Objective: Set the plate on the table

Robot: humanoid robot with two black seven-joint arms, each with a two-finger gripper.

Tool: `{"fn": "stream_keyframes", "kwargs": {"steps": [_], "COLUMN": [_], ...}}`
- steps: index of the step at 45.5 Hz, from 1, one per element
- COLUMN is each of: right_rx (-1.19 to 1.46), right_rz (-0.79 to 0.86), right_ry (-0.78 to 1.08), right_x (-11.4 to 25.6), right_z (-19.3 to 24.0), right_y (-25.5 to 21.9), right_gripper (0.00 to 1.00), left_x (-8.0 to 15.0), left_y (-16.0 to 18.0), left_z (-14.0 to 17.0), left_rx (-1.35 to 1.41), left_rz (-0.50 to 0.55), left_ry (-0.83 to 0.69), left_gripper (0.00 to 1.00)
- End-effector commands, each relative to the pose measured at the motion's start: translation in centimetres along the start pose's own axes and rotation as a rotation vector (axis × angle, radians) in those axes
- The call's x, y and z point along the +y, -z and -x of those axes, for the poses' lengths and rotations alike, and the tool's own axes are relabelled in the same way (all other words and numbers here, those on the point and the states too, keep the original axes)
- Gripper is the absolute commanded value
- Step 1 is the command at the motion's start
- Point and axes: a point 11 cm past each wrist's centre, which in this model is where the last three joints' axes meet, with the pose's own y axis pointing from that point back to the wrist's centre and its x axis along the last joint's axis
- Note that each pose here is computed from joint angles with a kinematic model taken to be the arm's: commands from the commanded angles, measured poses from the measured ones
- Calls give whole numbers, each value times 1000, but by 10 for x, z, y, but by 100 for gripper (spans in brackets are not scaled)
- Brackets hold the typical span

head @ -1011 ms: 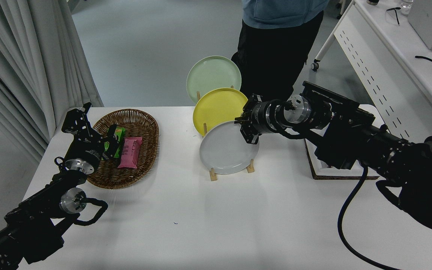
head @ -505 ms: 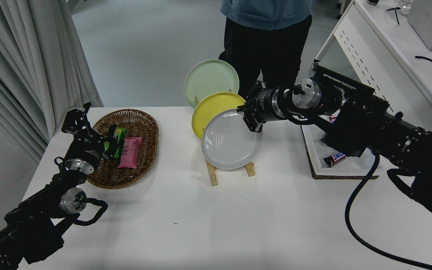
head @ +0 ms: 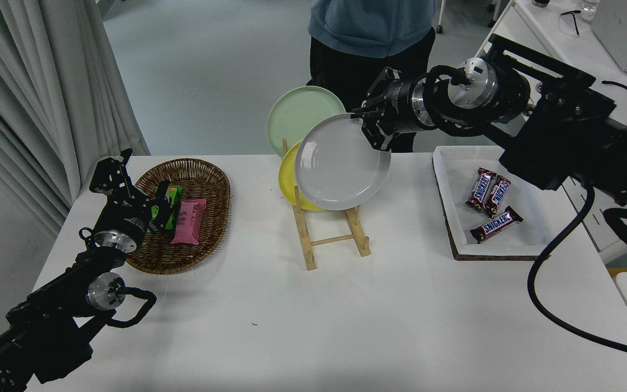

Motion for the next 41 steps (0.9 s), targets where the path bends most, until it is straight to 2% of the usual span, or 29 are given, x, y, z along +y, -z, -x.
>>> {"fn": "stream_keyframes", "kwargs": {"steps": [1, 8, 14, 28, 41], "right_rx": [-16, -18, -17, -194, -331], "right_rz": [-67, -93, -62, 169, 365], "right_ry": [0, 25, 62, 82, 28], "right_x": [31, 46, 52, 46, 27], "right_z": [27, 47, 64, 87, 66], "right_y": [30, 43, 33, -5, -47], "right_gripper": [0, 0, 0, 0, 0], "left_x": [0, 0, 0, 0, 0], "left_y": [0, 0, 0, 0, 0], "left_z": [0, 0, 0, 0, 0], "left_rx": [0, 0, 0, 0, 1], "left_rz": [0, 0, 0, 0, 0], "left_ry": [0, 0, 0, 0, -1], "left_gripper": [100, 100, 100, 100, 100]}}
